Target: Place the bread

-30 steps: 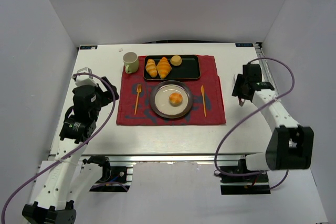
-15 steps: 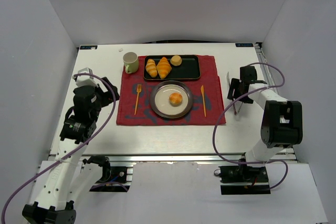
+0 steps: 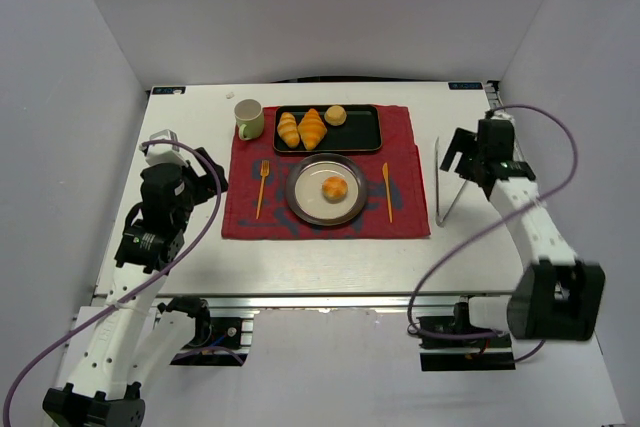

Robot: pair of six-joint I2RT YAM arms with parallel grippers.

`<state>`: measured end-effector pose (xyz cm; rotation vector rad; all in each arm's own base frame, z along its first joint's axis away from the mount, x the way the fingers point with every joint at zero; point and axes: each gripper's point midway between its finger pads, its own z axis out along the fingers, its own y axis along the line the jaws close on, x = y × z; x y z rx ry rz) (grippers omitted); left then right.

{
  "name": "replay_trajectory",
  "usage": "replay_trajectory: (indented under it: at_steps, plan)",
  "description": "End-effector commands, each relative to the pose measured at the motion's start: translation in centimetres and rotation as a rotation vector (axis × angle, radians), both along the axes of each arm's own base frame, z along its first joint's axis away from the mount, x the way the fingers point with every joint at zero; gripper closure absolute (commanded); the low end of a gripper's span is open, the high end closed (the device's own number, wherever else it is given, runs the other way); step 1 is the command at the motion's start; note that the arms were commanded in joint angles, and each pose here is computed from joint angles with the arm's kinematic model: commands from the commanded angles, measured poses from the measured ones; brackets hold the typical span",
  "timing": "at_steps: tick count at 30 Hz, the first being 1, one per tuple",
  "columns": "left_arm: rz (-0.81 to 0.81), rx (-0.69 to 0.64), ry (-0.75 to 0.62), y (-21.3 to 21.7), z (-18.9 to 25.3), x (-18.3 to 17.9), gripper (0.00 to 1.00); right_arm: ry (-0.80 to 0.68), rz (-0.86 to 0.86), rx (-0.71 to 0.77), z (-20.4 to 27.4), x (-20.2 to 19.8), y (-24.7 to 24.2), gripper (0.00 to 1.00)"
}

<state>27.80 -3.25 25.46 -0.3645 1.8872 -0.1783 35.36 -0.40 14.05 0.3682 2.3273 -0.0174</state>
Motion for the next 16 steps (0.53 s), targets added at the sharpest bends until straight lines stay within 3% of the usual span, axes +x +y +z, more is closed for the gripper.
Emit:
replay_trajectory:
  at_steps: [1,5,8,16]
  plan:
    - [-0.010,-0.007,-0.013,-0.2,0.4,-0.1,0.02,-0.125,0.002,0.073,3.9,-2.2,0.9,0.11]
    - [-0.006,-0.002,-0.004,-0.2,0.2,0.0,0.02,-0.205,0.210,0.283,5.2,-5.2,6.0,0.11]
    - [-0.007,-0.009,-0.006,-0.2,0.2,0.1,0.02,-0.203,0.301,0.363,4.6,-7.7,8.3,0.11]
    - [-0.023,-0.037,-0.014,-0.9,0.3,0.5,0.02,-0.214,0.430,0.342,4.5,-8.7,9.7,0.11]
